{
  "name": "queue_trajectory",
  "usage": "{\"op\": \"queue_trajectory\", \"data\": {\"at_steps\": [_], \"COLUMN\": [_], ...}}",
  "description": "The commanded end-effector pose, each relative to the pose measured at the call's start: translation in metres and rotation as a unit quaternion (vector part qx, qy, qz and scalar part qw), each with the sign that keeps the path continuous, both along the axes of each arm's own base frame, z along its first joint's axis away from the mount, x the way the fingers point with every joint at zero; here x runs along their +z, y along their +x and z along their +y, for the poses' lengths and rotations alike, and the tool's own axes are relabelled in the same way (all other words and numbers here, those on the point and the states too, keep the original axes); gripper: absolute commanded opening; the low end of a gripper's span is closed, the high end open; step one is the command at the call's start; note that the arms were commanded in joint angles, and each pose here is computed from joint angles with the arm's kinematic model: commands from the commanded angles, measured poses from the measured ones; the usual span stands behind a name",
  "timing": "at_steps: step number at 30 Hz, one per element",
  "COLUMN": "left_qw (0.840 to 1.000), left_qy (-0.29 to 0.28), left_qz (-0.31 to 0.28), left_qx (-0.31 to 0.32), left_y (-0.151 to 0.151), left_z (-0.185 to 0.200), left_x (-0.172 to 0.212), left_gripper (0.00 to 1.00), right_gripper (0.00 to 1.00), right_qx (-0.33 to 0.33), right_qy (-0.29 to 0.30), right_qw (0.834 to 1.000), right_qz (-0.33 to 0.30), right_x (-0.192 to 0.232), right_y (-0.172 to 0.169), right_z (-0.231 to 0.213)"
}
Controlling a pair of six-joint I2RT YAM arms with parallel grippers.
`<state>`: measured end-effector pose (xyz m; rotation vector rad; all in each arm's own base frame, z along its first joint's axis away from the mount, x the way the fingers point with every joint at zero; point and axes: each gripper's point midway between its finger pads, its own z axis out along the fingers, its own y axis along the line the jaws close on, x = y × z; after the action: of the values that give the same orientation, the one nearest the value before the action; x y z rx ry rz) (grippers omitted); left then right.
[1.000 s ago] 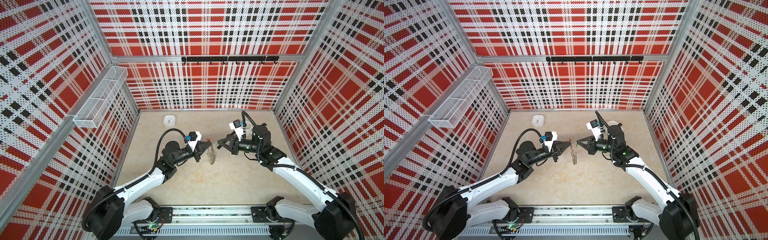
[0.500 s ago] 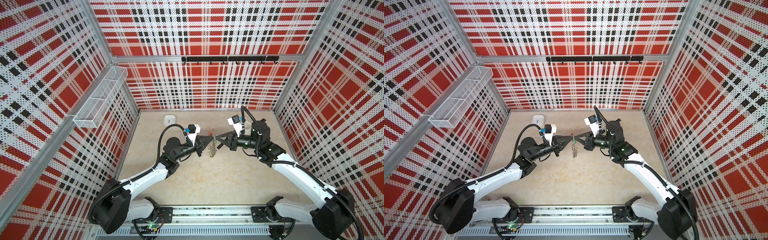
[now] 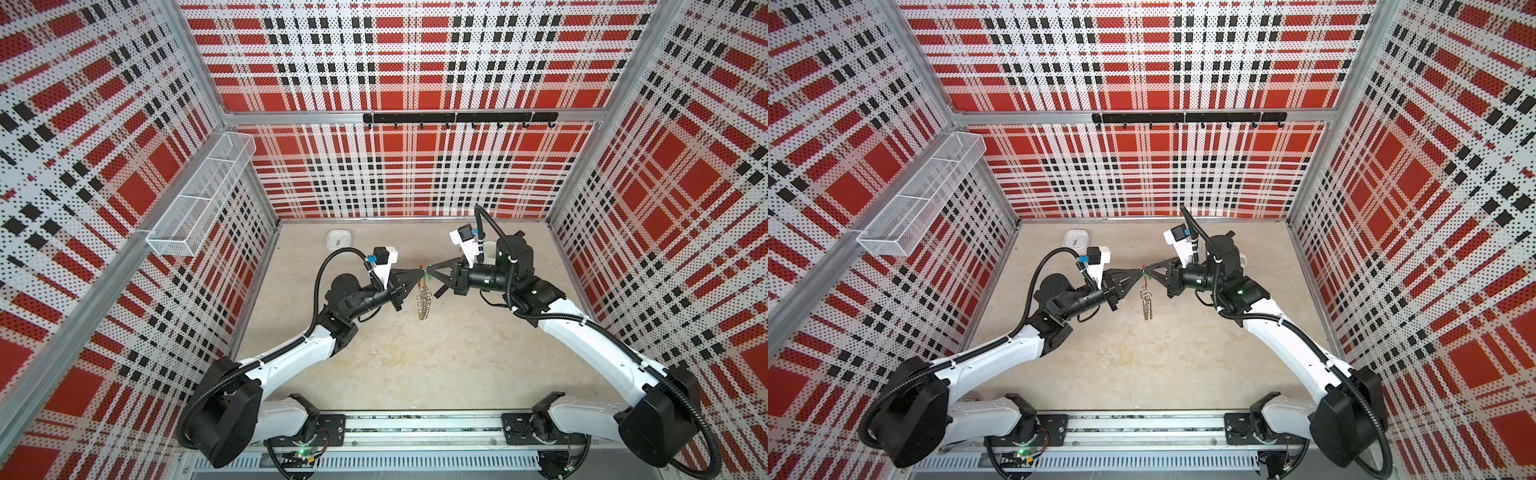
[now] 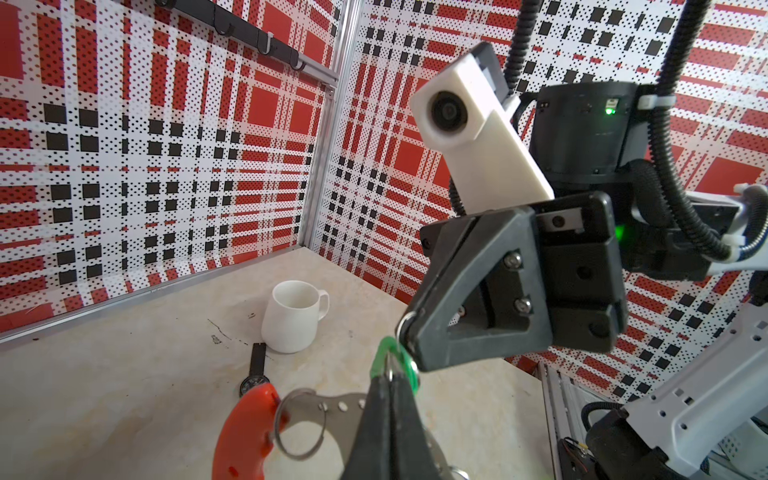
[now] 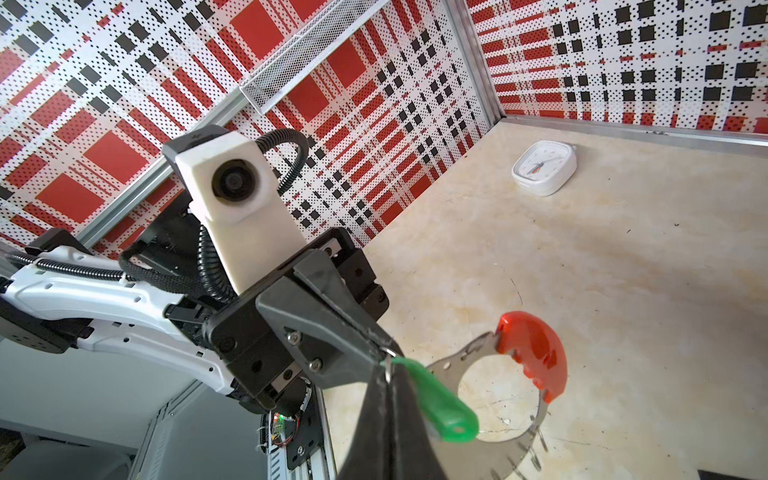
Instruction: Put the keys on the keyring
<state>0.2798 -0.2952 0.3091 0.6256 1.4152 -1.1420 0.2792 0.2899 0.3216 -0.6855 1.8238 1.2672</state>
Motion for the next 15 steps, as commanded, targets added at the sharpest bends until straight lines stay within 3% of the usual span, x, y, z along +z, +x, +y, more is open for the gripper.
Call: {"op": "queue_trajectory", "data": {"at_steps": [1, 5, 11, 15], "left_qw": [0.999, 0.998, 0.998, 0.998], "left_qy": [-0.026, -0.027, -0.028, -0.028], "left_qz": [-0.044, -0.048, -0.05, -0.051], "left_qx": [-0.009, -0.008, -0.009, -0.006], "left_y": [-0.006, -0.005, -0.006, -0.006], "left_z": [0.0, 0.0, 0.001, 0.001], "left_x": [0.03, 0.032, 0.033, 0.032], "left_gripper": [0.0, 0.0, 0.0, 0.0], "right_gripper": [0.0, 0.0, 0.0, 0.0], "right_qx": [0.001, -0.013, -0.099, -0.085], "right_qy": [-0.007, -0.02, -0.048, -0.028], "right_qw": [1.0, 1.0, 0.993, 0.995], "right_qz": [-0.004, 0.007, 0.053, 0.049], "right_x": [0.0, -0.01, -0.034, -0.027], "right_y": [0.0, 0.002, 0.029, 0.023], "right_z": [0.004, 0.001, -0.024, -0.024]}}
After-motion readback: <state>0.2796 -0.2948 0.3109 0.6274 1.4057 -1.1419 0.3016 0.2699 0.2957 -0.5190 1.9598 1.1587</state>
